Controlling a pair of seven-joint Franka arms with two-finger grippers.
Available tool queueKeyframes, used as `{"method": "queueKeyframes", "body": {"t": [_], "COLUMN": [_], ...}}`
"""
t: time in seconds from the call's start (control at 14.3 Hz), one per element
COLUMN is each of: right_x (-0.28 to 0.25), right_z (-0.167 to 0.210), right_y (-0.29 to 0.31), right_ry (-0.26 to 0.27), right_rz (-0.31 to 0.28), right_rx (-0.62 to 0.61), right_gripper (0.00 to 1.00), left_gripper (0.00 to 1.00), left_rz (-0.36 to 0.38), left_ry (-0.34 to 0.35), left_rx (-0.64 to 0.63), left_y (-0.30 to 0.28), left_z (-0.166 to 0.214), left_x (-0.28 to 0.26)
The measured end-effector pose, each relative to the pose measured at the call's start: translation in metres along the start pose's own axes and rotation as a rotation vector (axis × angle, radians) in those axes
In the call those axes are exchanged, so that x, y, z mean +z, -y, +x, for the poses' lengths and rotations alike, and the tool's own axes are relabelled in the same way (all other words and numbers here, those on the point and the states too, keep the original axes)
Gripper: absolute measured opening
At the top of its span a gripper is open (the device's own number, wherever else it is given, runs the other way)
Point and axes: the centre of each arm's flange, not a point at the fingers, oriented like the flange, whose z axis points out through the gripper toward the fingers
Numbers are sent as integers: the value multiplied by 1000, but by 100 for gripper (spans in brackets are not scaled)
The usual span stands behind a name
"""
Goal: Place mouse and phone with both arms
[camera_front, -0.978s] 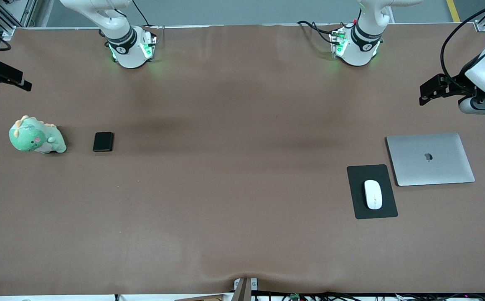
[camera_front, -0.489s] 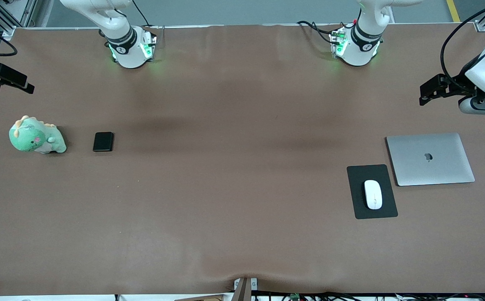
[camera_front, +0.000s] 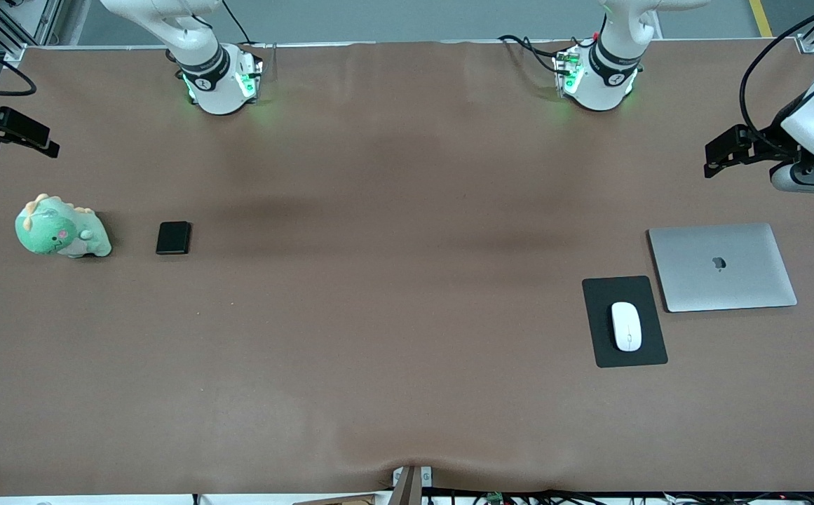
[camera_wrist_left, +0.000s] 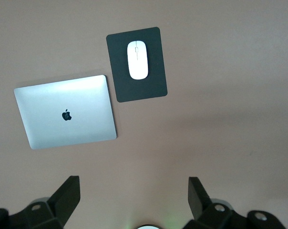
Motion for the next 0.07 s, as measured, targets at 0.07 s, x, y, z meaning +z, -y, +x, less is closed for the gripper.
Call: {"method": "queueKeyframes", "body": {"t": [0.07], "right_x": [-1], "right_z": [1], "right_y": [2], "right_ry": [-7], "right_rz": [-19], "right_rx": [-4], "right_gripper": [100], "left_gripper": [100], "left_rz": [0], "left_ry": [0], "left_rx": [0], "left_y": [0], "left_z": [0], "left_x": [0]}}
